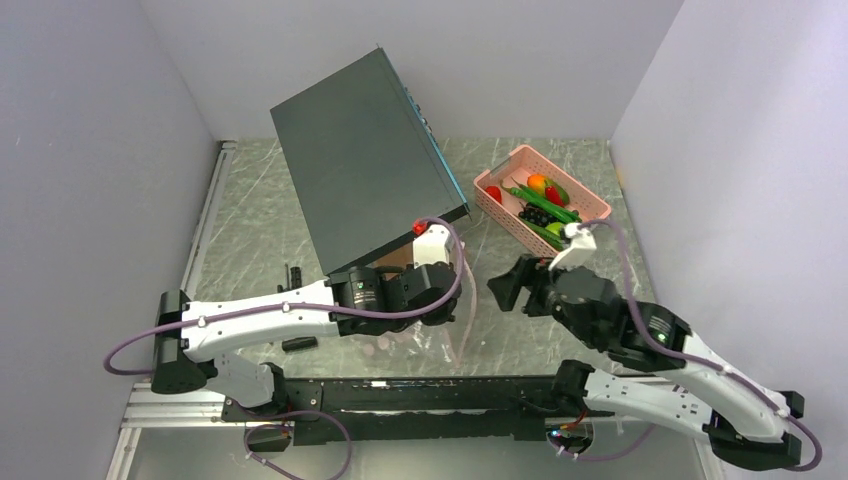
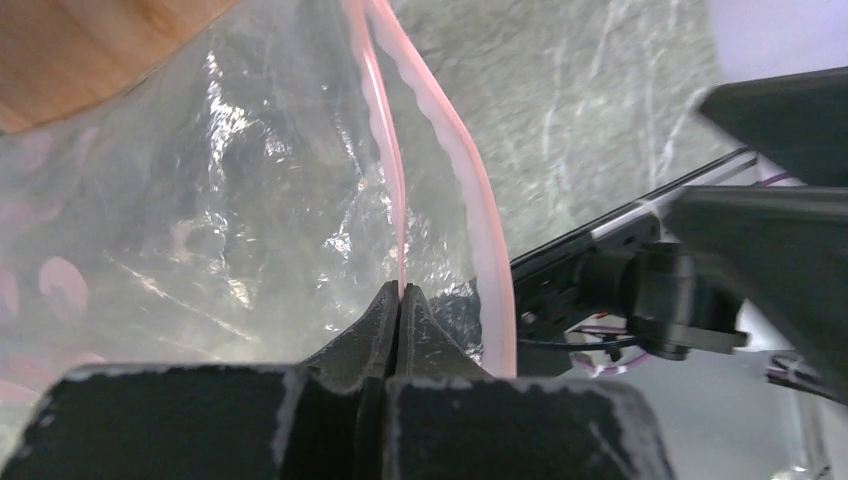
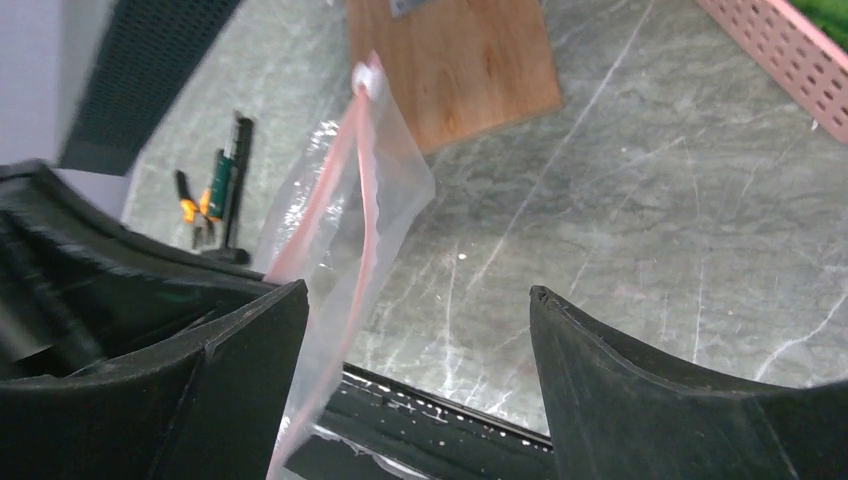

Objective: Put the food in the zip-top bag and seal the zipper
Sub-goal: Open the zipper of the food storage bag at the center of the board.

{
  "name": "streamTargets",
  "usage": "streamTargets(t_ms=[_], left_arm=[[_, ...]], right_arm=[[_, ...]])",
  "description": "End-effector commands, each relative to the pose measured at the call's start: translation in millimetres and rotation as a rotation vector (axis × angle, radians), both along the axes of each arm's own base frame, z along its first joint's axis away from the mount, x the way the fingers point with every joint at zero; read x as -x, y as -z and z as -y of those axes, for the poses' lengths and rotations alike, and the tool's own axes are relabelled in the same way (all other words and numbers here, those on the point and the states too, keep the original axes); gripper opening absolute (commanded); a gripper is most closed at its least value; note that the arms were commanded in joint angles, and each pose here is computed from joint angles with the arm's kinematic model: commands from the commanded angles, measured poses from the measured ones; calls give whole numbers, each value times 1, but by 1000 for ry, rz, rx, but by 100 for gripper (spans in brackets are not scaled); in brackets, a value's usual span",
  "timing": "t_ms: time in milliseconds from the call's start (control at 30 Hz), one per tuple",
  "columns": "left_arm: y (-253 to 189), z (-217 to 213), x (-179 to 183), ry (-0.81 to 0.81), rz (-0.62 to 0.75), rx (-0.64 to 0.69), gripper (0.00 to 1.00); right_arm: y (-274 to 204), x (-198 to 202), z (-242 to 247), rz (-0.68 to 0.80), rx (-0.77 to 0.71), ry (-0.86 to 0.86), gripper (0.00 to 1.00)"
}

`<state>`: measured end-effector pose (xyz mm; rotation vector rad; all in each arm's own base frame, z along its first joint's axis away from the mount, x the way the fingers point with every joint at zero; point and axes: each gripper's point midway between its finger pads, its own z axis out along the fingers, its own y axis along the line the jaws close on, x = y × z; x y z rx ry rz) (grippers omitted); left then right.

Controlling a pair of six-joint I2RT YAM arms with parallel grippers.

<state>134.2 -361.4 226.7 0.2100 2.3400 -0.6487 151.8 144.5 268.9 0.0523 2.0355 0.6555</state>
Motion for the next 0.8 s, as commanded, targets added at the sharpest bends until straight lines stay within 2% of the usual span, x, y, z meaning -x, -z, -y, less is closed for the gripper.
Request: streamTargets(t_ms=[0, 100, 267, 400, 433, 500, 533, 767], left_arm=[[-37, 20, -4, -11, 35, 167, 0], [-33, 21, -4, -17, 24, 150, 0], [-30, 18, -6, -36, 20, 133, 0], [-29, 12, -7, -54, 21, 129, 0], [-29, 10, -6, -56, 19, 128, 0], [-25, 9, -6, -58, 19, 119, 0], [-24, 7, -7, -64, 17, 111, 0], [-18, 1, -13, -92, 35, 24, 2]], right_arm=[[26, -2, -14, -113, 86, 8, 83], [35, -1, -30, -129, 67, -36, 80], [49, -3, -33, -143, 76, -21, 64], [49, -5, -38, -119, 65, -41, 40], [48, -6, -40, -111, 54, -47, 31], [46, -6, -45, -98, 26, -64, 3], [45, -6, -48, -92, 11, -71, 0], [41, -4, -59, -94, -32, -108, 0]])
